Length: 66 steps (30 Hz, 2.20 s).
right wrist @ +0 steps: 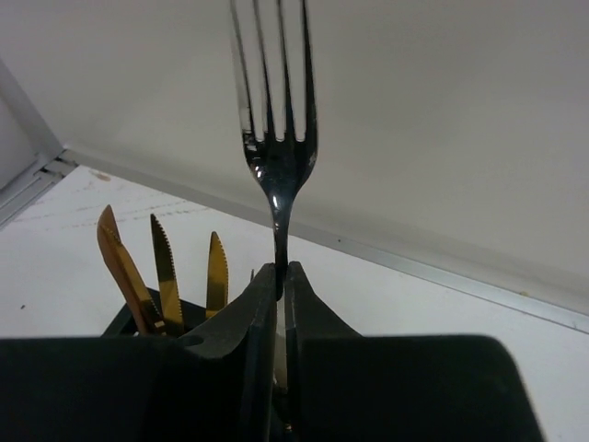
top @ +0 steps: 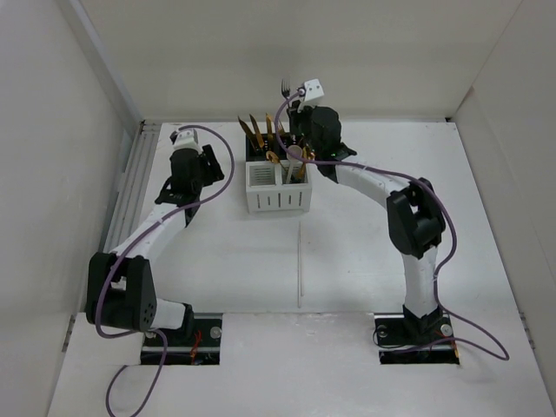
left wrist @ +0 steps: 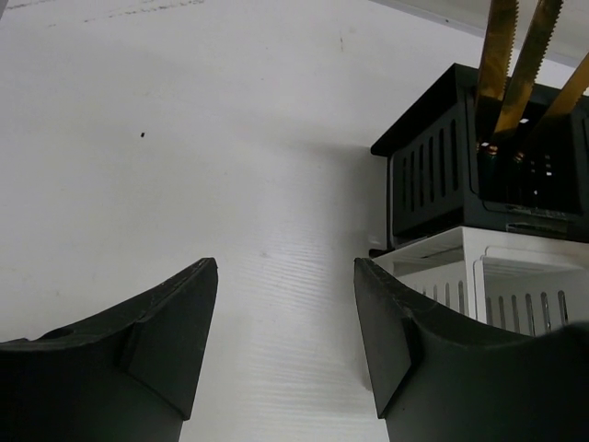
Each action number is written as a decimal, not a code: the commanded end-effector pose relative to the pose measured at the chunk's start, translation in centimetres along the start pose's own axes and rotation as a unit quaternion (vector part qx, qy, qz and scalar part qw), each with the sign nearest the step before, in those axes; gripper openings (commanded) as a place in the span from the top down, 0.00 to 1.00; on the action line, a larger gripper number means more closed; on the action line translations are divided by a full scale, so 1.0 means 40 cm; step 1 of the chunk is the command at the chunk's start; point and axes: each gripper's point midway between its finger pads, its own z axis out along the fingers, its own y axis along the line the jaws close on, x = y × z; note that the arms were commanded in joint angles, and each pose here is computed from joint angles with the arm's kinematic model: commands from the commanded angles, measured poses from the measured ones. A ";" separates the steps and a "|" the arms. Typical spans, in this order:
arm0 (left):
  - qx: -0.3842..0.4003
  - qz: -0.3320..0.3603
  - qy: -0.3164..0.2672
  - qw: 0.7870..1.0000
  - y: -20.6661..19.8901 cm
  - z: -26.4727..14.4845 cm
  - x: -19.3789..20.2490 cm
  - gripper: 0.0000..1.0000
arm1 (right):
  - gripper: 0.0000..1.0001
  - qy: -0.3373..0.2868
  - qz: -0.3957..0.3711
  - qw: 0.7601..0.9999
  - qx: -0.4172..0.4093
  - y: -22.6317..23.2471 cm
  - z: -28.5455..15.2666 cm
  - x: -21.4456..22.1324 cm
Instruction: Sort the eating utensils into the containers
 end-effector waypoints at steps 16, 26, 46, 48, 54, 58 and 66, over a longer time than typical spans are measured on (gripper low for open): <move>0.039 -0.007 -0.065 0.997 -0.039 -0.056 -0.102 0.42 | 0.22 -0.126 0.018 0.992 0.010 -0.036 -0.125 -0.321; 0.079 -0.027 -0.064 0.994 -0.039 -0.150 -0.042 0.45 | 0.43 0.145 -0.010 0.989 -0.042 0.144 -0.454 -0.118; 0.119 -0.078 -0.054 0.988 -0.024 -0.270 0.066 0.48 | 0.61 0.483 0.056 0.874 -0.023 0.285 -0.848 0.497; 0.117 -0.078 -0.050 0.989 -0.022 -0.269 0.071 0.48 | 0.62 0.490 0.051 0.870 -0.020 0.280 -0.856 0.513; 0.119 -0.078 -0.054 0.988 -0.023 -0.274 0.066 0.48 | 0.64 0.507 0.044 0.861 -0.018 0.279 -0.869 0.564; 0.119 -0.078 -0.054 0.988 -0.023 -0.274 0.066 0.48 | 0.64 0.509 0.048 0.859 -0.023 0.297 -0.864 0.564; 0.115 -0.079 -0.056 0.989 -0.017 -0.275 0.070 0.48 | 0.64 0.525 0.027 0.851 -0.010 0.297 -0.875 0.588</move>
